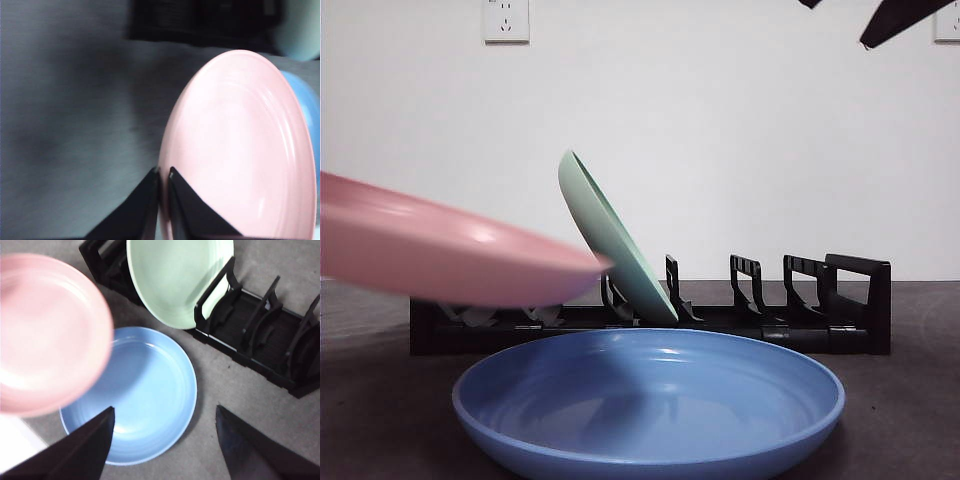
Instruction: Place the plate
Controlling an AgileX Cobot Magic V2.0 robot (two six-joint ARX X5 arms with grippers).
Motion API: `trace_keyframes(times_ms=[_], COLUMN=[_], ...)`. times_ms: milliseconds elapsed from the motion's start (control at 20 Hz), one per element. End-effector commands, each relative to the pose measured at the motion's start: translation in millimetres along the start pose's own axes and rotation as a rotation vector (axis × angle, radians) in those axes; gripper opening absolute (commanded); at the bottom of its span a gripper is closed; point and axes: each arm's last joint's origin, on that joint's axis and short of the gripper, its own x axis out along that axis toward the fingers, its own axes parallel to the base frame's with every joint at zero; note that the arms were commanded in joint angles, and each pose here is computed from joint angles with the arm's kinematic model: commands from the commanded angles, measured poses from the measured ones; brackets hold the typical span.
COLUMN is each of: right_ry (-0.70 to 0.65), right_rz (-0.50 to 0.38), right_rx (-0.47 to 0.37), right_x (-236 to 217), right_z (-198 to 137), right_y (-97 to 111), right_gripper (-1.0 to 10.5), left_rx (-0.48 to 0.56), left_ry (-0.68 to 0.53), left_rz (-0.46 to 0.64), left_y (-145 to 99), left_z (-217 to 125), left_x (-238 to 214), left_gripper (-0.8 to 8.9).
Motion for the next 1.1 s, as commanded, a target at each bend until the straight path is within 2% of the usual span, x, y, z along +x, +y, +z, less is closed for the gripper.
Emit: trace_keyframes(times_ms=[50, 250, 500, 750, 1000, 1100], right_ry=[-0.032, -0.062, -0.081, -0.104, -0.105, -0.105], right_rz=[0.009, 0.015, 0.02, 0.026, 0.027, 0.027], right_rx=[-0.011, -0.009, -0.007, -0.005, 0.006, 0.016], right_x=[-0.2, -0.4, -0.5, -1.0, -1.0, -1.0], right_z=[5.0, 8.0, 9.8, 12.0, 12.1, 12.1], right_y=[2.2, 2.9, 3.3, 3.8, 3.9, 3.9], right_gripper=[3.2, 3.2, 3.2, 3.2, 3.2, 3.2], left_rx=[-0.041, 0.032, 0.063, 0.066, 0.072, 0.072], left_ry=[0.01, 0.085, 0.109, 0.138, 0.179, 0.179], left_rz=[-0.059, -0.096, -0.136, -0.12, -0.081, -0.078], left_y=[-11.6, -34.3, -58.5, -62.5, -60.2, -60.1], left_z=[-0.1, 0.5, 2.3, 2.1, -1.7, -1.7], left_x=[15.6, 50.7, 94.7, 124.6, 136.1, 136.5], left_gripper=[0.15, 0.15, 0.15, 0.15, 0.16, 0.57])
